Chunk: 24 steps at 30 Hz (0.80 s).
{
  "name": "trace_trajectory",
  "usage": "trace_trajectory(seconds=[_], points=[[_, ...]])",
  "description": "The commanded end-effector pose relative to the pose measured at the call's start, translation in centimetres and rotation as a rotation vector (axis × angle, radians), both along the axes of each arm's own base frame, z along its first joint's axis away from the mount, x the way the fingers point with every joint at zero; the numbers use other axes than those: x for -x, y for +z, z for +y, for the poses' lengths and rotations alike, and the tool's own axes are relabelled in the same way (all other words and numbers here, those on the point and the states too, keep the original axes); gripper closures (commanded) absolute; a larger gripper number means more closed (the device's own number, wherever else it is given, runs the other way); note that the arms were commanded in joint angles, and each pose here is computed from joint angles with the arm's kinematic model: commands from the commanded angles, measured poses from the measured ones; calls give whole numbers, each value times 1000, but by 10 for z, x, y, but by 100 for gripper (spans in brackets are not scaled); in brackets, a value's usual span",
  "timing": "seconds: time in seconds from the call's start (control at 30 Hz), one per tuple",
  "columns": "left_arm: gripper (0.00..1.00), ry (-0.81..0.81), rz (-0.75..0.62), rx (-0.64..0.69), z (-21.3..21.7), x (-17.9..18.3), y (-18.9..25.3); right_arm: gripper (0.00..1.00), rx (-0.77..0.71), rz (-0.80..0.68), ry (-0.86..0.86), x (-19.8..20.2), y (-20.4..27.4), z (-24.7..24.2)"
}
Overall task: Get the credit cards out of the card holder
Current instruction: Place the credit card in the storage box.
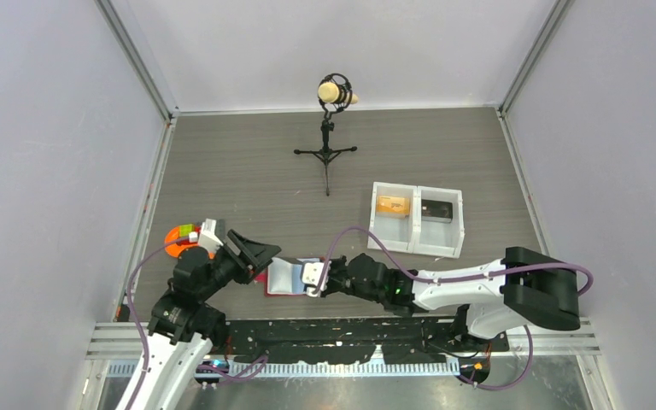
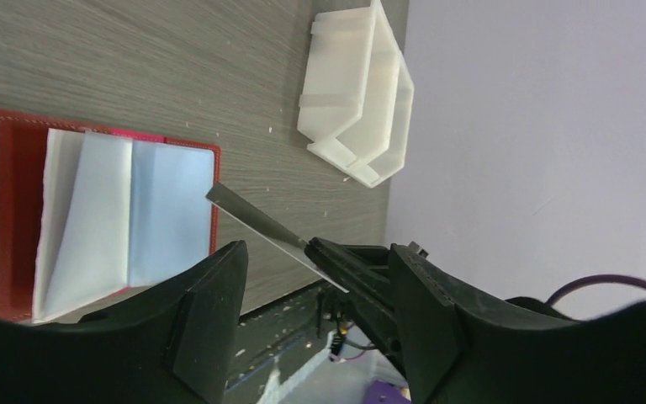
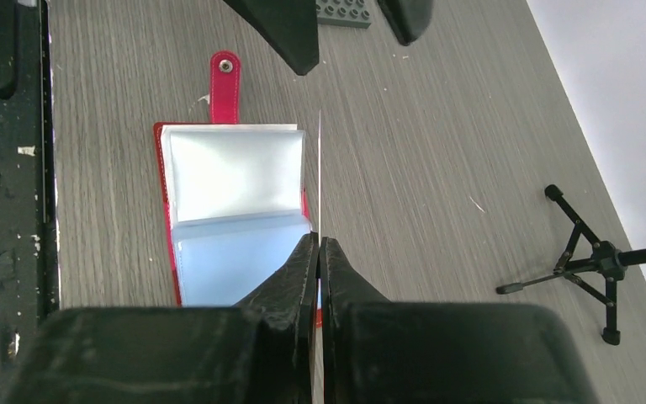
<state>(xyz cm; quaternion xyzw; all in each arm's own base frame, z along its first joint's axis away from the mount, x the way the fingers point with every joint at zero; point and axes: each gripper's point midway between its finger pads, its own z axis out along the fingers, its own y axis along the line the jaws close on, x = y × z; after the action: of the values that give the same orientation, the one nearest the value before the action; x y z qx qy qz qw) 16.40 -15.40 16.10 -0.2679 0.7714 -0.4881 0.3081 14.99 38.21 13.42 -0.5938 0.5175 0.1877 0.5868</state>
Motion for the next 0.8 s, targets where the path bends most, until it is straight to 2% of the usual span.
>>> trace_trajectory(seconds=[0.0,0.17,0.33,0.47,0.63,0.77], points=[[35,-14,-67,-147,11,0,-2,95,-99,47,-11,0,26,1],[37,-48,-136,-195,10,-2,-3,95,-115,112,-4,-2,28,-1],[47,-173,-299,-329,9,5,14,95,-59,207,83,5,23,-8],[48,-262,-467,-416,7,11,39,95,-39,333,190,9,30,-20],[50,-400,-676,-369,-14,20,74,95,-66,468,372,23,53,-35],[48,-543,-710,-344,-28,29,83,95,27,630,446,29,50,-47]])
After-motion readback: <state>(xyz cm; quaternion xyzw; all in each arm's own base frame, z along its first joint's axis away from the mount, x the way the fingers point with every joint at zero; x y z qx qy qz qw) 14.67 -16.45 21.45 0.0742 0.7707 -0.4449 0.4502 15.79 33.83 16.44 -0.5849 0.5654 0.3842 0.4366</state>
